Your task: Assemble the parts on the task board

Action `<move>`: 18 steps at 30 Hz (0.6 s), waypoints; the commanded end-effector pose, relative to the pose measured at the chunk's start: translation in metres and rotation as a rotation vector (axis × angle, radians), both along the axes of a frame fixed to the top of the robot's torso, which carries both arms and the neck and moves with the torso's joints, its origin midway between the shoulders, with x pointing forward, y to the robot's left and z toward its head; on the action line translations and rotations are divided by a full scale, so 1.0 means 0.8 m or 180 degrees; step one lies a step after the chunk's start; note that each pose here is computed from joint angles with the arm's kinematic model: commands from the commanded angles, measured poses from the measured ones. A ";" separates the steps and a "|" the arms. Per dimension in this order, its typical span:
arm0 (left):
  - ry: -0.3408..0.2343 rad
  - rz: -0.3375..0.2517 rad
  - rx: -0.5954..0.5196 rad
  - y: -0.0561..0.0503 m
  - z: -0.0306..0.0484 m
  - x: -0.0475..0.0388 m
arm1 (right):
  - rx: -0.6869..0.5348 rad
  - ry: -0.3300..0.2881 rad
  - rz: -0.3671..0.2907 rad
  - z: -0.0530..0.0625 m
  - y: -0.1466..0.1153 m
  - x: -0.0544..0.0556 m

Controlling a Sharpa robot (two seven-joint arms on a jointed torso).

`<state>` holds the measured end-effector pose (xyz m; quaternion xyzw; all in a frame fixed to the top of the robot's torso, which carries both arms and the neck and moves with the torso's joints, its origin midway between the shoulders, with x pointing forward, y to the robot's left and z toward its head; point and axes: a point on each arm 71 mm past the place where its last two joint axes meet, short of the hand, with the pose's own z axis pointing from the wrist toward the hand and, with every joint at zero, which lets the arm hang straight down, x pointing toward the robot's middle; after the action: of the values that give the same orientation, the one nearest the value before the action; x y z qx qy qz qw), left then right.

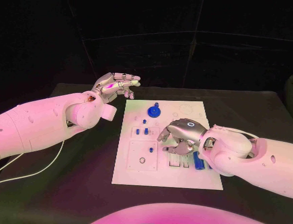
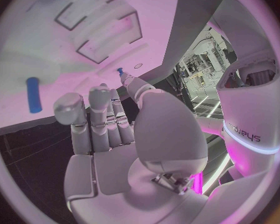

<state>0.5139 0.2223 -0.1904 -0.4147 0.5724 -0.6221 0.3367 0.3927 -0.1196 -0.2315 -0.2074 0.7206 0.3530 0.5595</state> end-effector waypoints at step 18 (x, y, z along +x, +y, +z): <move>0.0010 -0.0063 -0.0023 -0.005 -0.0022 0.001 | -0.0667 -0.0157 -0.0599 0.027 -0.074 0.050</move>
<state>0.5146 0.2199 -0.1936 -0.4141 0.5756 -0.6212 0.3336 0.4320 -0.1770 -0.2076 -0.1887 0.7432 0.2470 0.5924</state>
